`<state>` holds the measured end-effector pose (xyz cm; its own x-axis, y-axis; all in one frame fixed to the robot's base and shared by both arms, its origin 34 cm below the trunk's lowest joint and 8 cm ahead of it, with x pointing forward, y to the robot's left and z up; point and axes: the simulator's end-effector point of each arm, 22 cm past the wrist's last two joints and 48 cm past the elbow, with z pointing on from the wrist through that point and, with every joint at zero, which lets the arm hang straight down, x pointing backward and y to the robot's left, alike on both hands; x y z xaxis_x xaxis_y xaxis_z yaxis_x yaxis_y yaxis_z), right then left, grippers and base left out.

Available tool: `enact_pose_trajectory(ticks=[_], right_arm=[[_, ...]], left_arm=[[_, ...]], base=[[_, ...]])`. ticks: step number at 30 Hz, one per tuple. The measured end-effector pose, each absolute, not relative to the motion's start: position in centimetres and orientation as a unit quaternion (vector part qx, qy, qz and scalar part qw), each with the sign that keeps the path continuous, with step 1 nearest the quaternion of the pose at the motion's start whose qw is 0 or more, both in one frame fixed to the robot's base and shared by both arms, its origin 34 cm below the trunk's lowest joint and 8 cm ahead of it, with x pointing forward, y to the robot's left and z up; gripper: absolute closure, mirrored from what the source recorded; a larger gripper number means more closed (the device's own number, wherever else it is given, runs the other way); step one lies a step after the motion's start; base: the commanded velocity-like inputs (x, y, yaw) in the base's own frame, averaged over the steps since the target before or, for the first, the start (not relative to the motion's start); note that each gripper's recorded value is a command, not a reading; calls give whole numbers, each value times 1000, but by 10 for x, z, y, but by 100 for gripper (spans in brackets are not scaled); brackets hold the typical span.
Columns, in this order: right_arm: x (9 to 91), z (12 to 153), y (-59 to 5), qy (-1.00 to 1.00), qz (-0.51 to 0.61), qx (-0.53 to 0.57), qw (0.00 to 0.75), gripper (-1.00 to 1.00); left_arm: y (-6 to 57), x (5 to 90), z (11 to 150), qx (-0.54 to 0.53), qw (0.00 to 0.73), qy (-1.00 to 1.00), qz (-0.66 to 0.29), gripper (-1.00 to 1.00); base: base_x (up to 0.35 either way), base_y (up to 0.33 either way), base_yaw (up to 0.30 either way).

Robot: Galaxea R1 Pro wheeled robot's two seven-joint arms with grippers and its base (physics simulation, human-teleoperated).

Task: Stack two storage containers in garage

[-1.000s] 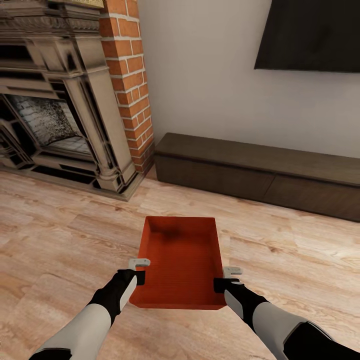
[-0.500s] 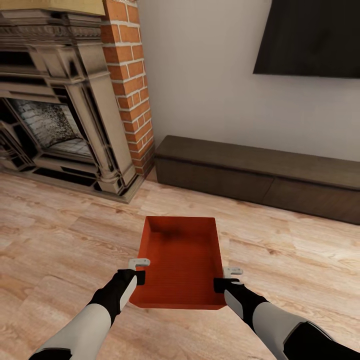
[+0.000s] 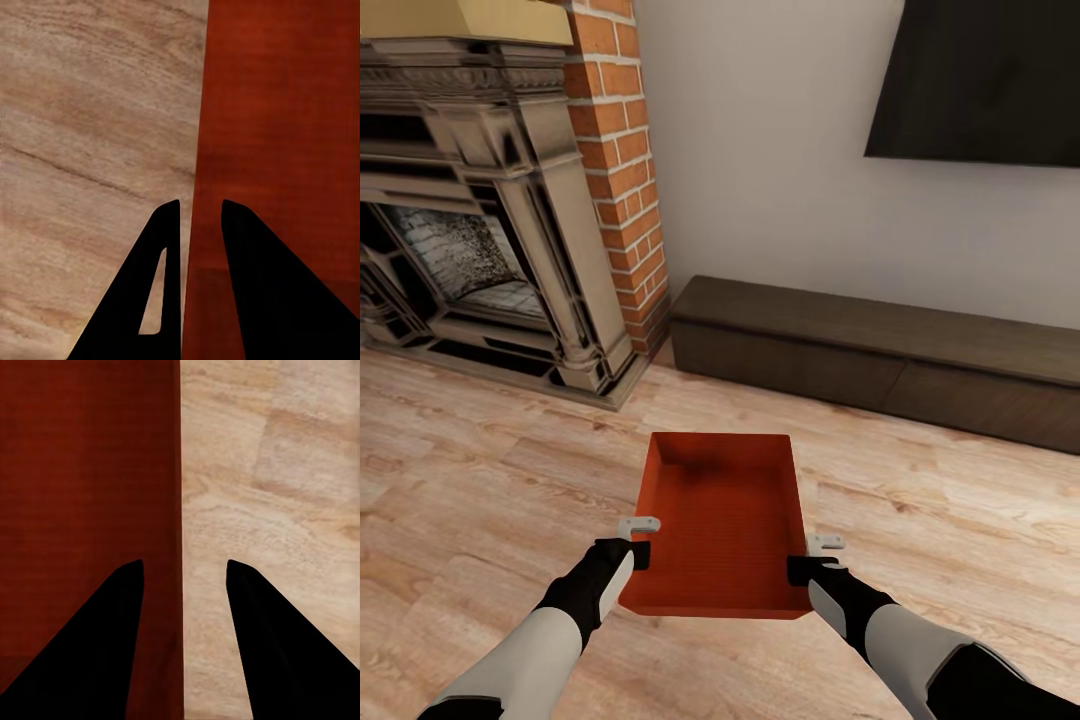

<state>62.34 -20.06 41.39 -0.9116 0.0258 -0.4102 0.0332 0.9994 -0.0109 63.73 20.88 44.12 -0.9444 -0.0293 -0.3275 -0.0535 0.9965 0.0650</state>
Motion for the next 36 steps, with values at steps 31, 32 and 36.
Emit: enact_pose_trajectory(ticks=[31, 32, 36], right_arm=[[628, 470, -201, 978, -9, 16, 210, 100], [628, 472, -201, 978, -9, 16, 210, 100], [628, 479, -201, 978, -9, 16, 209, 100]], left_arm=[[209, 642, 497, -21, 165, 985, 37, 100], [209, 642, 499, -21, 165, 985, 36, 100], [209, 642, 506, -21, 165, 985, 37, 100]], base=[[0, 0, 0], [0, 0, 0], [0, 0, 0]])
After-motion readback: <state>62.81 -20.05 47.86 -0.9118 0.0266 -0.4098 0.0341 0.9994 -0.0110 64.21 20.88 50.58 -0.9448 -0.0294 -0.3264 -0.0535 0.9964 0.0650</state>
